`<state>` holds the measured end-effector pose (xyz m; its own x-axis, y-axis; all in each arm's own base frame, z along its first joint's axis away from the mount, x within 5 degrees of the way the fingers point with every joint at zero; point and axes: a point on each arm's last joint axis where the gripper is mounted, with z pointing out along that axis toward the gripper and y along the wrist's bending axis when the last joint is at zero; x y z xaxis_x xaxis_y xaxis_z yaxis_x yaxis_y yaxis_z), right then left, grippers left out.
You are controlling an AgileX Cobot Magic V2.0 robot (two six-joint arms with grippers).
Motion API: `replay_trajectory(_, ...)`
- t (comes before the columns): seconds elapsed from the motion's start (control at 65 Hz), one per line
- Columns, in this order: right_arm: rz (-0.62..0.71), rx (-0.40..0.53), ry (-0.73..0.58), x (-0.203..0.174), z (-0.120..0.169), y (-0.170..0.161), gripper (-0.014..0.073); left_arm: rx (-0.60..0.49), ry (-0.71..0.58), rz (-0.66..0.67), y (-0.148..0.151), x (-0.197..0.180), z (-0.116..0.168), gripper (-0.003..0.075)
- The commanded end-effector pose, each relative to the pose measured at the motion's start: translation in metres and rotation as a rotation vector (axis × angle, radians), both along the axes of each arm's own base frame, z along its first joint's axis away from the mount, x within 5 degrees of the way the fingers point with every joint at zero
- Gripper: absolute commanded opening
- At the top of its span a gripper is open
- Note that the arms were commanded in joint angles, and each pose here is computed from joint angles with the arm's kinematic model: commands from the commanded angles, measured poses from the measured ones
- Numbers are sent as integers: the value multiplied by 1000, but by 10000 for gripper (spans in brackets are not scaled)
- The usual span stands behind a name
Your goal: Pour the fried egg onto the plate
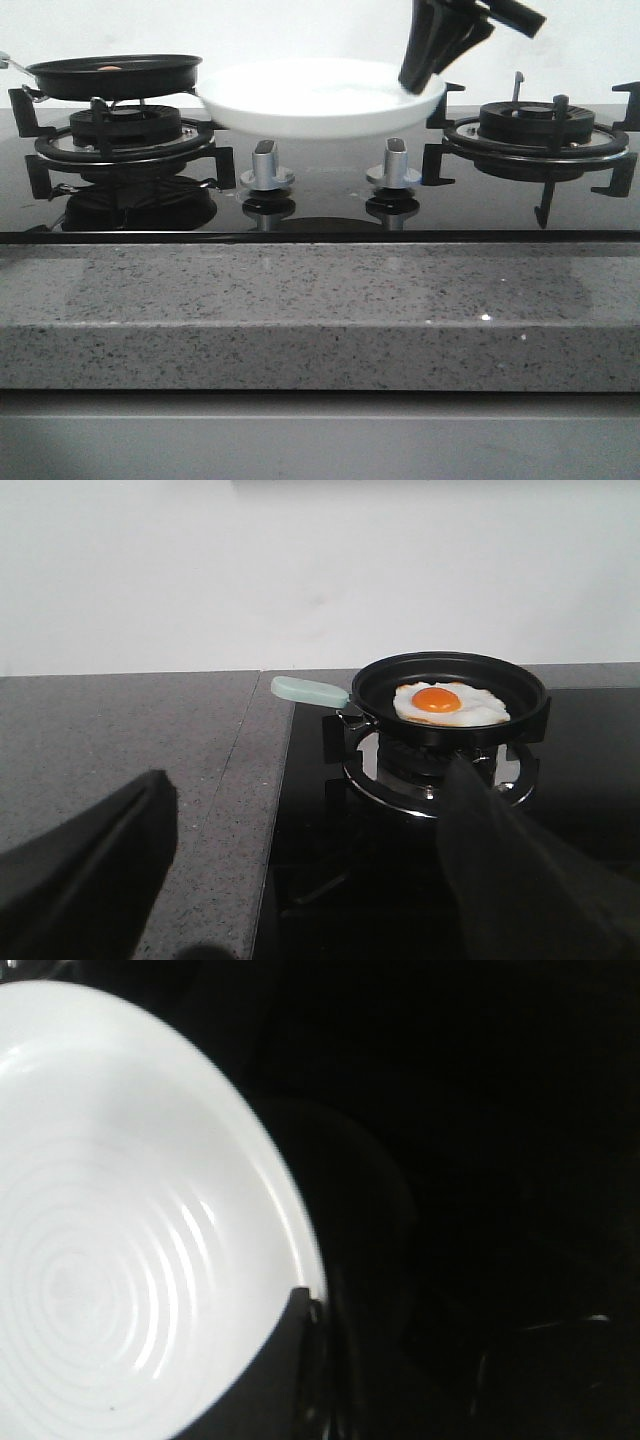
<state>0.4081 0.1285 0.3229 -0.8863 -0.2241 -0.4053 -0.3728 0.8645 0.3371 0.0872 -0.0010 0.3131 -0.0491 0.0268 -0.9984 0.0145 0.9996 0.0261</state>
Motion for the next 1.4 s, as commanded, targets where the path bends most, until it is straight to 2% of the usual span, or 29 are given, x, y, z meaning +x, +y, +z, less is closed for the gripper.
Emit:
replay_trajectory(0.0,3,72,-134,-30,35,5,-65,-7,-106,-14,-1,0,19,537)
replay_trajectory(0.308,-40,71,-143,-63,17,1,-65,-7,-106,-14,-1,0,19,537)
replay_trajectory(1.122,-35,68,-131,-64,16,1,-67,-12,-133,-18,-2,0,21,537)
replay_trajectory(1.276,-35,68,-131,-64,16,1,-67,-70,-145,-25,-2,0,24,537)
replay_trajectory(1.384,-35,68,-131,-64,16,1,-67,-170,-128,-31,-3,0,34,537)
